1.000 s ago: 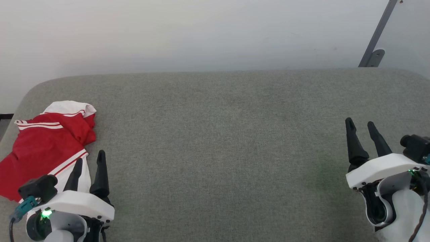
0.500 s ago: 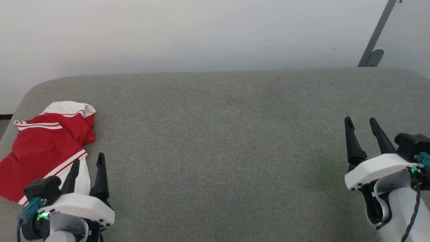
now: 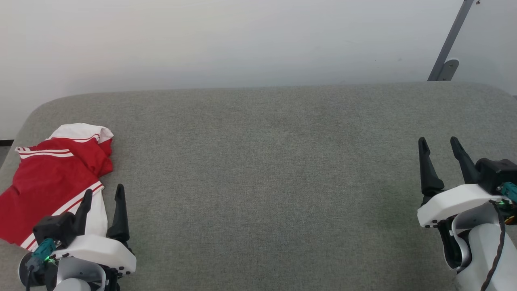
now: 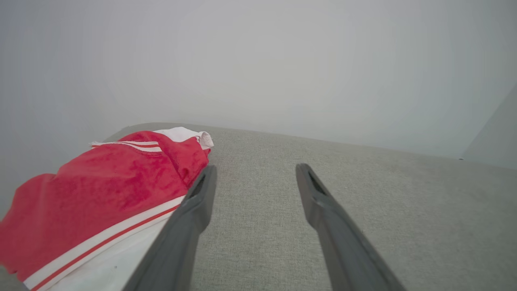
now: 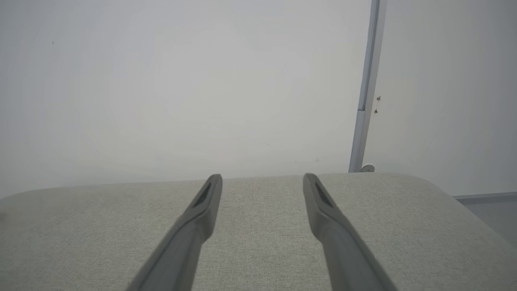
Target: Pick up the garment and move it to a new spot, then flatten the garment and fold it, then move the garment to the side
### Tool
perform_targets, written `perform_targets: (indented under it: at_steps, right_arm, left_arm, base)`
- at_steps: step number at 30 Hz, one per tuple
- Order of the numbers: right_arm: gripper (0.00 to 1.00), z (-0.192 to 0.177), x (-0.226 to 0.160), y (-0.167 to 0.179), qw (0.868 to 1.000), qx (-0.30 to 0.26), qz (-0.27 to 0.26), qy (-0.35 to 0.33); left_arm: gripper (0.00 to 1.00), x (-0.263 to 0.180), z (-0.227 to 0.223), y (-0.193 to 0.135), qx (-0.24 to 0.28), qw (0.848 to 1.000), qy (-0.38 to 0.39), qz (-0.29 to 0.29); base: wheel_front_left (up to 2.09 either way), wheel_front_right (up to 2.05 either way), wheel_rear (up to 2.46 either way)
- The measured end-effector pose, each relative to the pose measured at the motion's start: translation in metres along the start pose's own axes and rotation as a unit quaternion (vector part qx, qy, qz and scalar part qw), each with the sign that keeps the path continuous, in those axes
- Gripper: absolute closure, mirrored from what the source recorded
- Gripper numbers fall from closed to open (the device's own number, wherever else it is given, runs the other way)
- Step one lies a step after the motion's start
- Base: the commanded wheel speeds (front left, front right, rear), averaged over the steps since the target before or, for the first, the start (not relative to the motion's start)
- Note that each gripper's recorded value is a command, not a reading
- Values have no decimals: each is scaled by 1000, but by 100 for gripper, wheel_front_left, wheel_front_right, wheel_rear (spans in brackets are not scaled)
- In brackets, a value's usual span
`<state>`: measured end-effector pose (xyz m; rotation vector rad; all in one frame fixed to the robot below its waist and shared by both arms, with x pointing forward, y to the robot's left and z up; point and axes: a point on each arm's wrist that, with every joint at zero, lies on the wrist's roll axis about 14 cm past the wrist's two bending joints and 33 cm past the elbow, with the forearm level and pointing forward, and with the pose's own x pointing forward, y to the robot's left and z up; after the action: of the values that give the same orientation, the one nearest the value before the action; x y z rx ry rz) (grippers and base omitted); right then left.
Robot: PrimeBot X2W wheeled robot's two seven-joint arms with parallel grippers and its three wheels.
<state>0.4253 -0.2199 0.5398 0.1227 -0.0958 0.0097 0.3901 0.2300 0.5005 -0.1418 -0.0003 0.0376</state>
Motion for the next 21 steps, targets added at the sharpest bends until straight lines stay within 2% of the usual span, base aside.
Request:
perform_targets:
  at_steps: [21]
  right_arm:
    - [0,9,9,16,999,-39,29,-23]
  left_arm:
    - [0,-1,6,7,49,999,-20,0]
  base:
    - [0,0,0]
